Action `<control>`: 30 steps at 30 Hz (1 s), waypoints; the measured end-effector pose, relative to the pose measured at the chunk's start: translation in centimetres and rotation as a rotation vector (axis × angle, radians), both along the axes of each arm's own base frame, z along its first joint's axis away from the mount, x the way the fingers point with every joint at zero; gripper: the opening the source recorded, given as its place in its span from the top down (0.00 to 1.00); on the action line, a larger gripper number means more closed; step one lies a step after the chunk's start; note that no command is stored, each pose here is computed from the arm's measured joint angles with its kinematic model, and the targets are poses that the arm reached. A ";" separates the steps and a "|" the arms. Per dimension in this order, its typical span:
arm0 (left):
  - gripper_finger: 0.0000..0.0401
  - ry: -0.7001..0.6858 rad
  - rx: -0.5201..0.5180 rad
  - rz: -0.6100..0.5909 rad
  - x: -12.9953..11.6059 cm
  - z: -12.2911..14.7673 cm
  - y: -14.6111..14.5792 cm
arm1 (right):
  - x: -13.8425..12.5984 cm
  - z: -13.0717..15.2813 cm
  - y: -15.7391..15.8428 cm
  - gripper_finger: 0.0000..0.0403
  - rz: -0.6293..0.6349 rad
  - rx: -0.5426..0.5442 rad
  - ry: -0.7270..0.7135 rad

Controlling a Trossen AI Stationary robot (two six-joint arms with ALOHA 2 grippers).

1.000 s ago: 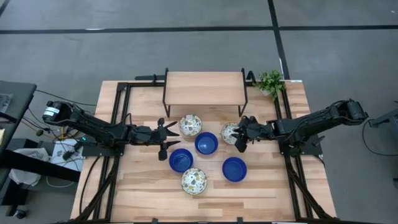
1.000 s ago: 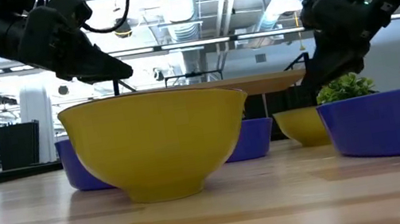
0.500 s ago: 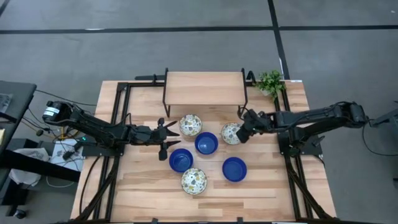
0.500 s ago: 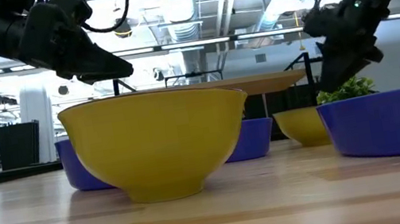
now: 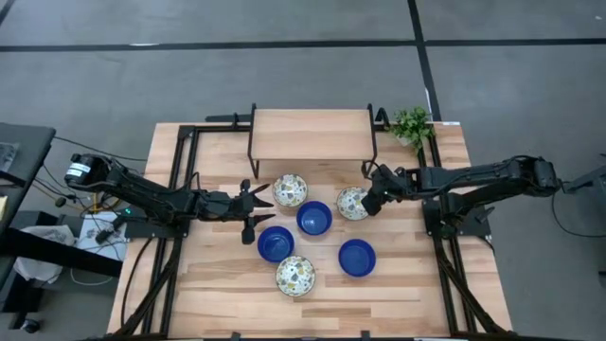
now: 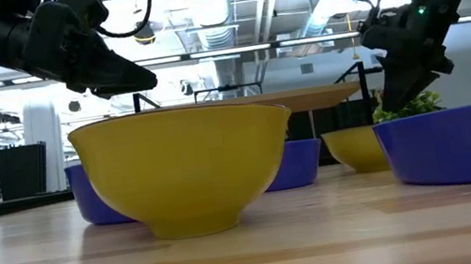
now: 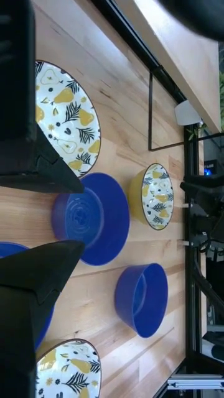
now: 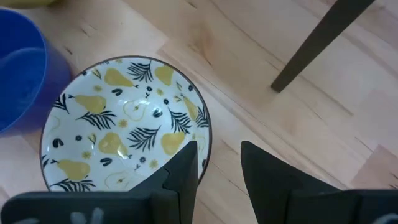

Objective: Pick & Place Mini bowls
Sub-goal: Put the white patterned bowl on the shelf

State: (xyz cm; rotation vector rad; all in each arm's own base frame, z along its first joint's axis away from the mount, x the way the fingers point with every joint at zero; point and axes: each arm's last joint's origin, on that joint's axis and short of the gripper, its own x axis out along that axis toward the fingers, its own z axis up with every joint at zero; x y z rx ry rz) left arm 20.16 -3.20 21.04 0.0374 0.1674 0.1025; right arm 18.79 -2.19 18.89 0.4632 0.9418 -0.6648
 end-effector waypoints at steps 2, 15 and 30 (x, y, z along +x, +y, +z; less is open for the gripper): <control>0.67 0.000 0.000 0.000 0.0 0.0 0.0 | 0.0 0.0 0.0 0.72 0.000 0.000 0.000; 0.67 0.000 0.000 0.000 0.0 0.0 0.0 | 0.4 -0.4 0.6 0.72 0.011 -0.069 0.023; 0.67 0.000 0.000 0.000 0.0 0.0 0.0 | 0.5 -0.5 1.3 0.72 0.045 -0.070 0.025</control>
